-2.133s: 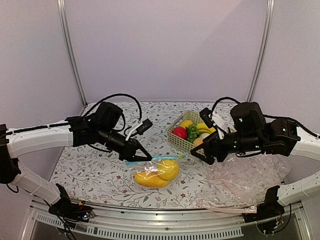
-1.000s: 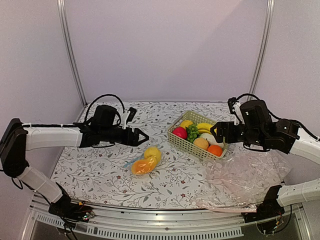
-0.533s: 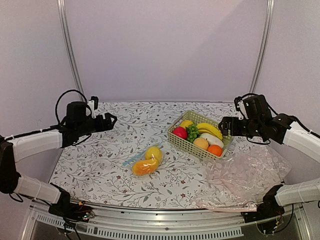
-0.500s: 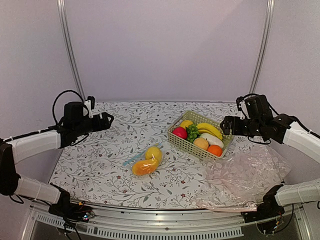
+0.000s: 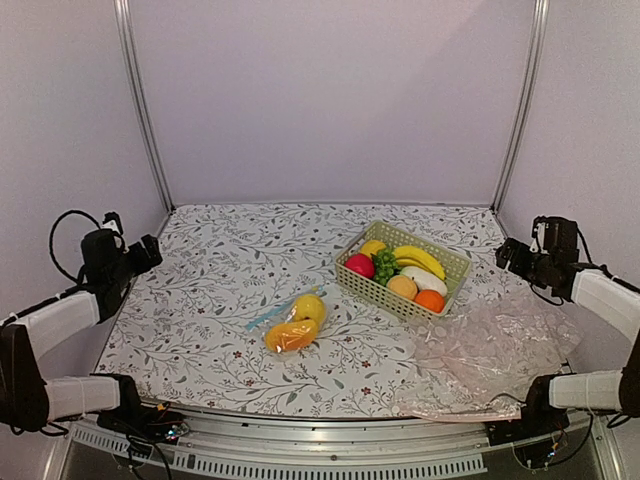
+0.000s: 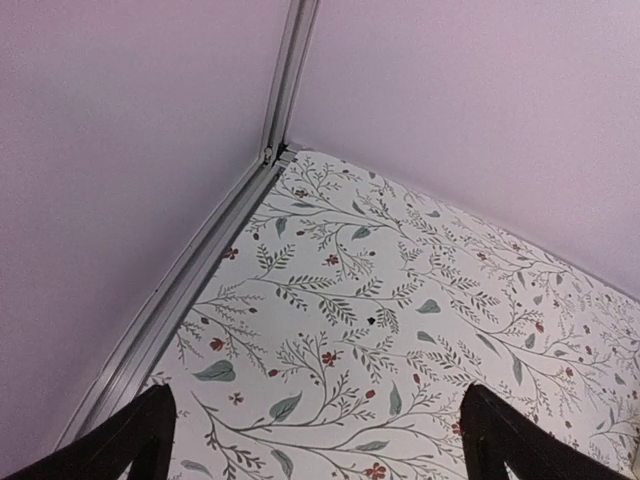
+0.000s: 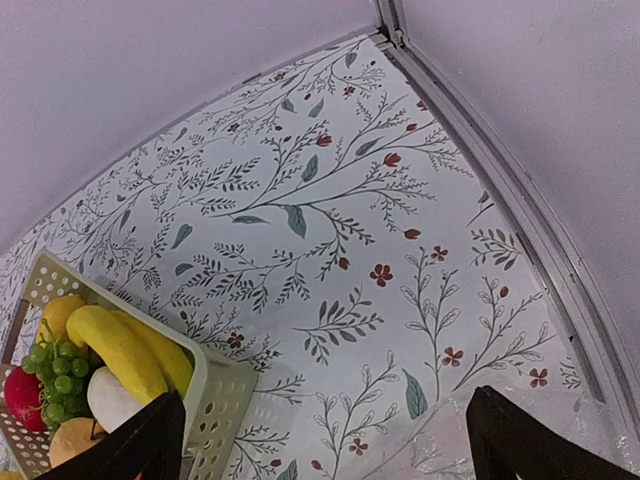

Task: Place the food in the zip-top bag and seal the zipper
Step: Reset both arms

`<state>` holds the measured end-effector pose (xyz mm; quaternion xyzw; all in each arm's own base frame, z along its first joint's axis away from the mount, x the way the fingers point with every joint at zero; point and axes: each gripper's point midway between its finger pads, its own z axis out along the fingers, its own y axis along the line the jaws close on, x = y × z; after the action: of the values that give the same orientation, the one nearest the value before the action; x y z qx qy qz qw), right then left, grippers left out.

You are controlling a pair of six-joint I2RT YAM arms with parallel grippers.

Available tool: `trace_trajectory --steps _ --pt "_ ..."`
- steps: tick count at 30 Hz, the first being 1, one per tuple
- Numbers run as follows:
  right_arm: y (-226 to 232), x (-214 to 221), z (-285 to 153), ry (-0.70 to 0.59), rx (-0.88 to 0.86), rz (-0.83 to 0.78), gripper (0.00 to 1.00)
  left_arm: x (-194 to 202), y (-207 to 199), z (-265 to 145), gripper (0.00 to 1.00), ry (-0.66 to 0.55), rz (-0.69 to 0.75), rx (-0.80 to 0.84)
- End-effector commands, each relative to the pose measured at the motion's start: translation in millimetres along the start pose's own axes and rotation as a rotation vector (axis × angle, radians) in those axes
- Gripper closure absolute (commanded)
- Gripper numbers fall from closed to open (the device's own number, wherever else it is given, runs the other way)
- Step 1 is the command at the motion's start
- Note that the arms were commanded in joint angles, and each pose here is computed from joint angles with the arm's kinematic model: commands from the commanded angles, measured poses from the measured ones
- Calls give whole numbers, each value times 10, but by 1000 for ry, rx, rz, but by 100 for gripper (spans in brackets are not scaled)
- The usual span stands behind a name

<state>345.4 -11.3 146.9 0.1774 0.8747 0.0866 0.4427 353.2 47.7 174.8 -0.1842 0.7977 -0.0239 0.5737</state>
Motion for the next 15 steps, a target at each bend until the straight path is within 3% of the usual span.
trace_trajectory --steps 1,6,15 --pt "-159 -235 -10 -172 -14 21 1 -99 169 -49 0 -132 52 -63" --pt "-279 -293 -82 -385 7 -46 1 45 306 -141 0 -202 78 -99" --pt "-312 -217 -89 -460 0 -103 1 112 276 -117 1 -205 102 -78"
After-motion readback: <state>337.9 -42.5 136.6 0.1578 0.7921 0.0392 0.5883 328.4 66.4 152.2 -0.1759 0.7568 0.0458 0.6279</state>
